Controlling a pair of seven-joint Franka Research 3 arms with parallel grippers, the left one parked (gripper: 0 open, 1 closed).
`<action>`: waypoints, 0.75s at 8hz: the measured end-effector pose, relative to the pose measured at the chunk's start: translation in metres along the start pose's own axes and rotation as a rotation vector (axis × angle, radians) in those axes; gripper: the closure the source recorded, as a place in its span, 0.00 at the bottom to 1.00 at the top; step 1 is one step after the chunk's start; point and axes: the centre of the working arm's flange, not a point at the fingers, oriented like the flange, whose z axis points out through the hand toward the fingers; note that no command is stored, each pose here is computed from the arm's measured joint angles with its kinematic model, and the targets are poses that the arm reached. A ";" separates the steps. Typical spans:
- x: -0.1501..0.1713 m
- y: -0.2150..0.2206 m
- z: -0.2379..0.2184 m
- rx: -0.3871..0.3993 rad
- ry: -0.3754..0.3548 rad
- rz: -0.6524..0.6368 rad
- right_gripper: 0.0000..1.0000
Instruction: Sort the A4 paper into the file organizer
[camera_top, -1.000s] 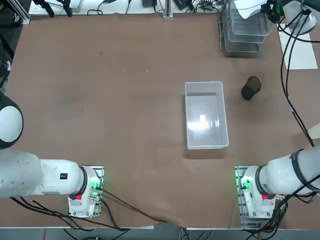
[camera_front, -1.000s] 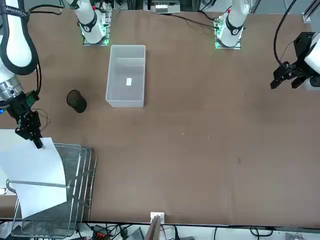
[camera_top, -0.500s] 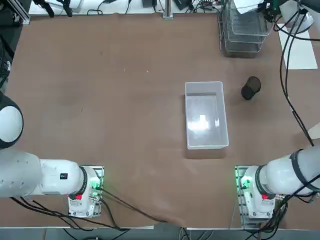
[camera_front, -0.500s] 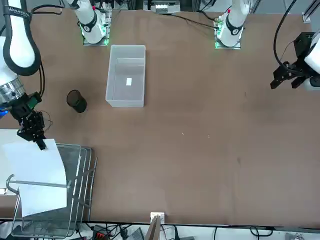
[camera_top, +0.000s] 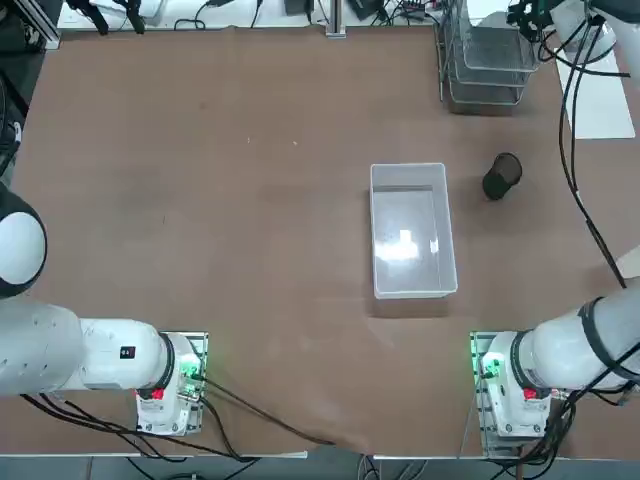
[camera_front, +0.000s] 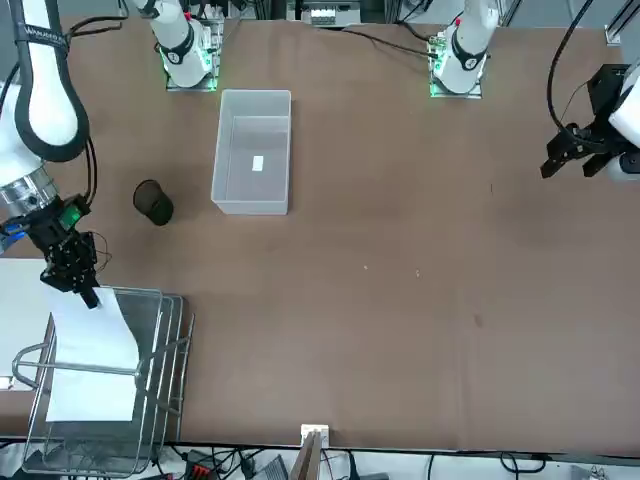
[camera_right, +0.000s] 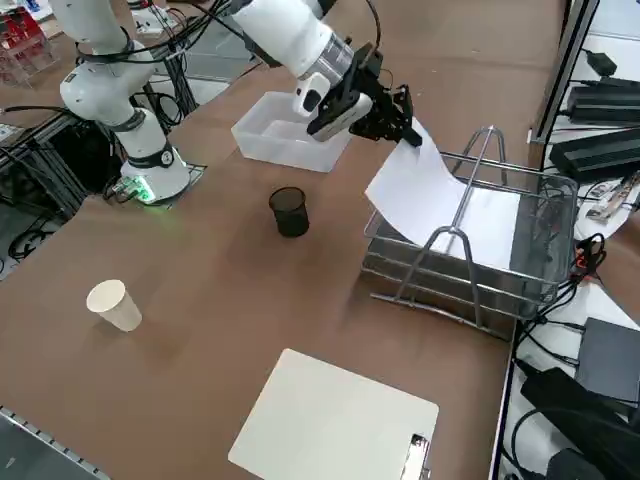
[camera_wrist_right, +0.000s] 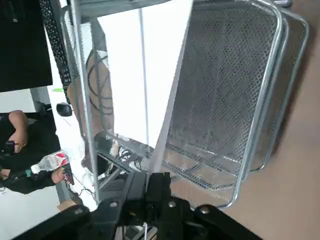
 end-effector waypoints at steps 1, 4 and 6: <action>0.002 0.004 0.006 -0.012 0.001 0.005 0.98; 0.006 0.010 0.018 -0.029 0.006 0.023 0.98; 0.008 0.011 0.021 -0.026 0.018 0.058 0.98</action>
